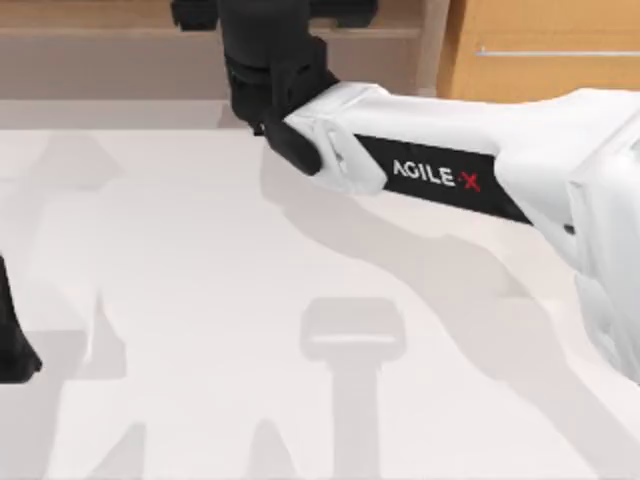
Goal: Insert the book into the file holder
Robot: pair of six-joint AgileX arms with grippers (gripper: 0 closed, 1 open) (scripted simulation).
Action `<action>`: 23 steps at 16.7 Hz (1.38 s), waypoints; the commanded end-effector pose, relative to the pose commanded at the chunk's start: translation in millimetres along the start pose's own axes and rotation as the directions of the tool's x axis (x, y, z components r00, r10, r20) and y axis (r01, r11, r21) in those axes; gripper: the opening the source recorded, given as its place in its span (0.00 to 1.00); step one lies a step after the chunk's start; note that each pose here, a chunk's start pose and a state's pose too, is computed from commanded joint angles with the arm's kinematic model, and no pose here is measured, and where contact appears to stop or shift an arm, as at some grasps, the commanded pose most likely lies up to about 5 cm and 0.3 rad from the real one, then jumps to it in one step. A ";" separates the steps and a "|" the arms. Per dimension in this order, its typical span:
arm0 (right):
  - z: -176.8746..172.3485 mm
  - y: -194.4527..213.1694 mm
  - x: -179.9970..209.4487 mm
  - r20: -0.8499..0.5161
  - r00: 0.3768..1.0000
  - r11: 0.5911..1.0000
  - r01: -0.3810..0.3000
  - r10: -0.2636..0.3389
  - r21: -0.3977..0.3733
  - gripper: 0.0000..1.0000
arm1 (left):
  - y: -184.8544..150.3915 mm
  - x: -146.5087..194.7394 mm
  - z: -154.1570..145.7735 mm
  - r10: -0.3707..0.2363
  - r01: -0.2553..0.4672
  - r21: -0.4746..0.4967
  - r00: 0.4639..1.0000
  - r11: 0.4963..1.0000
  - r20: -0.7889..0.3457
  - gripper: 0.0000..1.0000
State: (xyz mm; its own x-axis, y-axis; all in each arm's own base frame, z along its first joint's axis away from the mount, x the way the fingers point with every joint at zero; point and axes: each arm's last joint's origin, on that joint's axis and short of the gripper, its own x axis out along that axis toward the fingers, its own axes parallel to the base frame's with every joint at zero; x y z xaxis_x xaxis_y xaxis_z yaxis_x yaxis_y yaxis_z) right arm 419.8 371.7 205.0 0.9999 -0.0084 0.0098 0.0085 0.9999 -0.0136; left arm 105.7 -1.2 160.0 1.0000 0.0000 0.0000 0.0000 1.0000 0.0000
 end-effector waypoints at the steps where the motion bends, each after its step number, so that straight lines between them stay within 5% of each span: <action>1: 0.3 0.6 2.4 0.001 1.000 1.000 -0.001 0.001 0.001 1.00 | 0.0 0.0 0.0 0.000 0.000 0.000 1.000 1.000 0.000 1.00; 10: -0.1 1.8 16.6 0.001 1.000 1.000 -0.001 0.001 0.001 1.00 | 0.0 0.0 0.0 0.000 0.000 0.000 1.000 1.000 0.000 1.00; 23: -0.1 1.8 16.6 0.001 1.000 1.000 -0.001 0.001 0.001 0.02 | 0.0 0.0 0.0 0.000 0.000 0.000 1.000 1.000 0.000 1.00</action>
State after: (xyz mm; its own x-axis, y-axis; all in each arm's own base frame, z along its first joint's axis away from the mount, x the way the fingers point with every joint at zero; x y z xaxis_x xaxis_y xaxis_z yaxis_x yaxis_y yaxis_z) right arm 436.4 373.3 205.1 0.9999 -0.0072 0.0111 0.0074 0.9999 -0.0129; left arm 105.7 -1.2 160.0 1.0000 0.0000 0.0000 0.0000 1.0000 0.0000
